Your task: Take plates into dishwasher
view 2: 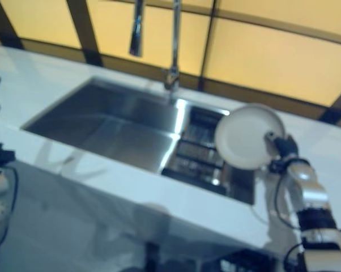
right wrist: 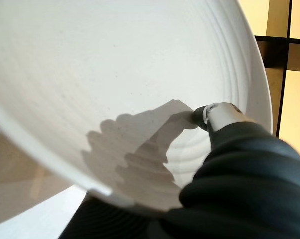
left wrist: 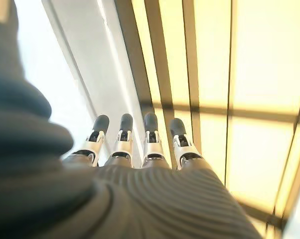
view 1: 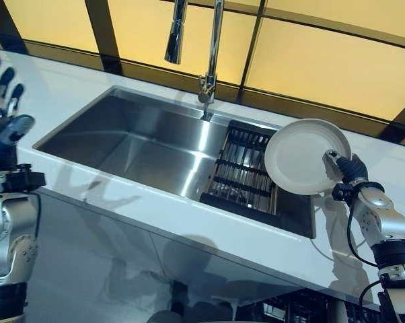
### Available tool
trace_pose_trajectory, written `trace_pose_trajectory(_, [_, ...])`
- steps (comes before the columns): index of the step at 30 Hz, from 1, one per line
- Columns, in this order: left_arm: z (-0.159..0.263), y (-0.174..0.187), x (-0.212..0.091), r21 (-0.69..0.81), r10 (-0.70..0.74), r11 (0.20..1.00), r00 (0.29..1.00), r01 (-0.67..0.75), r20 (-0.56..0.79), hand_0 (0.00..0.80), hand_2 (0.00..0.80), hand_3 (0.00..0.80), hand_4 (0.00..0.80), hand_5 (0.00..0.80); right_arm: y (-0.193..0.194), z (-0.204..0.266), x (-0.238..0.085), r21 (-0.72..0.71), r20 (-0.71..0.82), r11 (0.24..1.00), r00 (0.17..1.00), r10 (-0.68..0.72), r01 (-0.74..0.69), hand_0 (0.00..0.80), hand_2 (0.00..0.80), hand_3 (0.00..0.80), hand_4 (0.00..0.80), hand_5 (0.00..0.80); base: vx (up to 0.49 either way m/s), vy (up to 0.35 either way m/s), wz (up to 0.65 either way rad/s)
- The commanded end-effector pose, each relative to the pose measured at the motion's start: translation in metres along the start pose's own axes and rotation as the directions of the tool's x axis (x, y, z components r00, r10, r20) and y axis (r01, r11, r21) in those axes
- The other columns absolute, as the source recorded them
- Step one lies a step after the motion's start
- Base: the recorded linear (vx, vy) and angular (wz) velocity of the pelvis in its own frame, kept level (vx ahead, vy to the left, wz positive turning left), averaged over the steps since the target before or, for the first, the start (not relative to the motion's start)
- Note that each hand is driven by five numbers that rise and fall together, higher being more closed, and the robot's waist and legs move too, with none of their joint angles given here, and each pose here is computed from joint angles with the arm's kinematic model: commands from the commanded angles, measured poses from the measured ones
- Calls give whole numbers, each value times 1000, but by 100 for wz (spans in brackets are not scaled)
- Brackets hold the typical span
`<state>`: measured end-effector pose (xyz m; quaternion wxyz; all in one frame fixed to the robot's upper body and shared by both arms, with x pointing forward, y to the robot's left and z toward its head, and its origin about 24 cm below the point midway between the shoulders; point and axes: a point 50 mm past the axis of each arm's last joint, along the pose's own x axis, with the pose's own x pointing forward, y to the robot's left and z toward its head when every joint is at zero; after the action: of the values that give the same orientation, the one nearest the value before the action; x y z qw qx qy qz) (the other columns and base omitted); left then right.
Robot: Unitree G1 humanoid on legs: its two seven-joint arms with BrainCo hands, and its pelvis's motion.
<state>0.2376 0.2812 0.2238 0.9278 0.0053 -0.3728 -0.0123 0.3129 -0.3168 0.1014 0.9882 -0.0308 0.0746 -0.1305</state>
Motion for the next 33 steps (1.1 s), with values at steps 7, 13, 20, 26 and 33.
trace_pose_trajectory(7, [-11, -70, 34, -255, -291, 919, 954, 300, 72, 0, 0, 0, 0, 0, 26, 40, 16, 18, 136, 997, 988, 69, -72, 800, 800, 800, 800, 800, 8, 25, -5])
trace_pose_trajectory(13, [-17, -97, 43, -329, -376, 869, 925, 370, 48, 0, 0, 0, 0, 0, 34, 30, 17, 60, 106, 993, 990, 94, -101, 800, 800, 800, 800, 800, 2, 16, -19])
trace_pose_trajectory(20, [-39, -124, 39, -400, -498, 808, 864, 431, -76, 0, 0, 0, 0, 0, 44, 31, 15, 154, 128, 979, 985, 118, -137, 800, 800, 800, 800, 800, -6, 25, -18])
trace_pose_trajectory(26, [-55, -147, 32, -454, -585, 755, 799, 473, -140, 0, 0, 0, 0, 0, 49, 32, 12, 167, 154, 974, 980, 129, -155, 800, 800, 800, 800, 800, -18, 16, -11])
trace_pose_trajectory(33, [-70, -174, 25, -481, -647, 720, 735, 500, -204, 0, 0, 0, 0, 0, 59, 33, 9, 183, 175, 963, 970, 168, -199, 800, 800, 800, 800, 800, -18, -1, -10])
